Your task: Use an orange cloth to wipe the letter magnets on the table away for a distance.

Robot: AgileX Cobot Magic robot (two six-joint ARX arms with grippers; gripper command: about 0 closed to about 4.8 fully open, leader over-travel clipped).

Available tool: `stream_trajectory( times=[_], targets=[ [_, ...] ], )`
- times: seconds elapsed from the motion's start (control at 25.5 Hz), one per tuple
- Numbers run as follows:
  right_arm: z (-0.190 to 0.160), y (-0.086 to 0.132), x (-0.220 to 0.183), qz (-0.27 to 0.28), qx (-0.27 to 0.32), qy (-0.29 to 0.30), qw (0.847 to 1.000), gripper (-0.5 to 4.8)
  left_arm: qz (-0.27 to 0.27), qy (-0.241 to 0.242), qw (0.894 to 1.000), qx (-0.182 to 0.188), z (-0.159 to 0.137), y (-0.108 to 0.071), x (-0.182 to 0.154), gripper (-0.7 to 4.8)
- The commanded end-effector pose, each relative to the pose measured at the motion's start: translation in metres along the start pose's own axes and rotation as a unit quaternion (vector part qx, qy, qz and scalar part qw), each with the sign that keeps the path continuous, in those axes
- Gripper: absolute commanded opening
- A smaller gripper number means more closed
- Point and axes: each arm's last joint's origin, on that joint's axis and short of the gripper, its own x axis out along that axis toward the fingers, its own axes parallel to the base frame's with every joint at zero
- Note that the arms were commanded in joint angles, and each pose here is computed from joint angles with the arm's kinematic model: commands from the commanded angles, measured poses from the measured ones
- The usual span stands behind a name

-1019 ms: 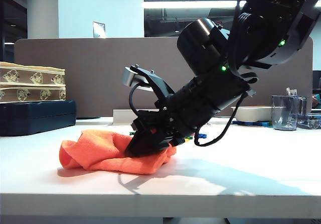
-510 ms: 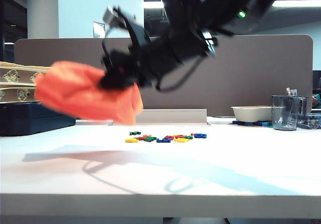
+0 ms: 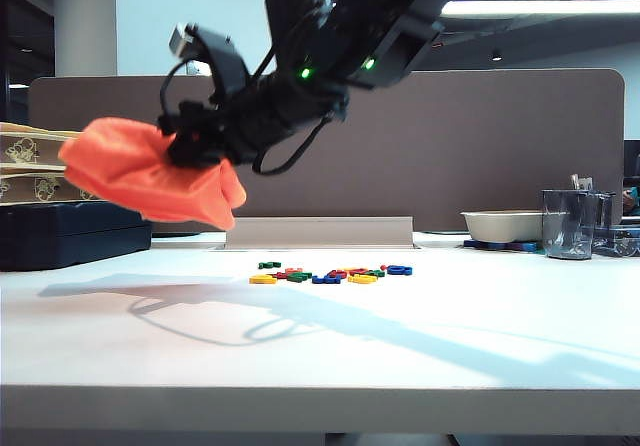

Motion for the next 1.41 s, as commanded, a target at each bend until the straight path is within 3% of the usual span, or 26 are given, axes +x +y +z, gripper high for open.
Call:
stream_trajectory(
  times=[0.04, 0.39, 0.59, 0.67, 0.98, 1.41],
  targets=[
    [-0.005, -0.008, 0.015, -0.007, 0.007, 0.012, 1.0, 0.9, -0.001, -0.005, 1.0, -0.001, 0.002, 0.0, 0.0, -0.05],
    [-0.04, -0.044, 0.047, -0.045, 0.049, 0.103, 0.992, 0.95, -0.002, -0.005, 1.0, -0.001, 0.002, 0.0, 0.0, -0.05],
    [-0.044, -0.06, 0.041, -0.068, 0.056, 0.114, 0.99, 0.95, -0.001, -0.005, 1.0, -0.001, 0.002, 0.0, 0.0, -0.05],
    [-0.051, -0.069, 0.035, -0.072, 0.07, 0.144, 0.984, 0.95, -0.002, -0.005, 1.0, -0.001, 0.002, 0.0, 0.0, -0.05],
    [-0.064, -0.065, 0.031, -0.053, 0.051, 0.211, 0.975, 0.95, -0.001, -0.005, 1.0, -0.001, 0.002, 0.0, 0.0, -0.05],
    [-0.074, -0.078, 0.02, -0.098, 0.058, 0.261, 0.959, 0.95, -0.002, -0.005, 1.0, -0.001, 0.002, 0.0, 0.0, -0.05]
  ],
)
